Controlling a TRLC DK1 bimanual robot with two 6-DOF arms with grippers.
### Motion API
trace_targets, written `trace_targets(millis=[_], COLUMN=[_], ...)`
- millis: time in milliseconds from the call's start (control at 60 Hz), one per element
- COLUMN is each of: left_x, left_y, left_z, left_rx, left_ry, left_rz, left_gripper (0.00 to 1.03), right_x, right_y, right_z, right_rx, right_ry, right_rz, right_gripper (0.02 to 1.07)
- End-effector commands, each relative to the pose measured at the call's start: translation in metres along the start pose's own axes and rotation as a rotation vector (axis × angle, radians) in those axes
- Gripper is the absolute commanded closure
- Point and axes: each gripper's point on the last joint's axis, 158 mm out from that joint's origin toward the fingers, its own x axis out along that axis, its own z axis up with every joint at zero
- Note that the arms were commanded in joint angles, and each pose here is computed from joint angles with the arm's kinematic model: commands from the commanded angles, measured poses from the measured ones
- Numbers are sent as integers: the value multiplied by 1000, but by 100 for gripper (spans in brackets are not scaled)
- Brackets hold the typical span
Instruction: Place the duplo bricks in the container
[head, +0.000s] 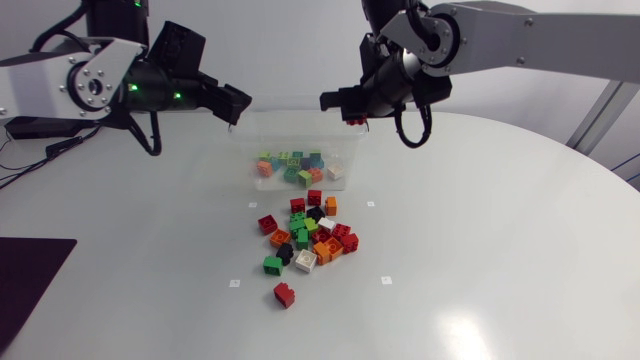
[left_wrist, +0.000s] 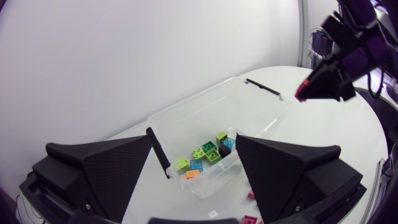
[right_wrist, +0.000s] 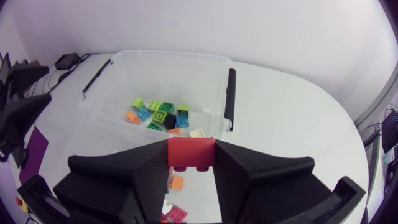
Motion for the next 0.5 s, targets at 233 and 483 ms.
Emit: trace_targets(millis=[233,483], left_x=[-22,-18], left_y=[-33,-58], left_z=[-72,-132], left_rx=[145,207], left_ry=[165,281], left_rz=[-129,-238], left_gripper=[7,7], right_x=[29,54], right_y=[26,38], right_z=[22,36], right_rx=[-29,-37], right_ry=[-24,-53], right_rz=[31,42], right_gripper=[75,75])
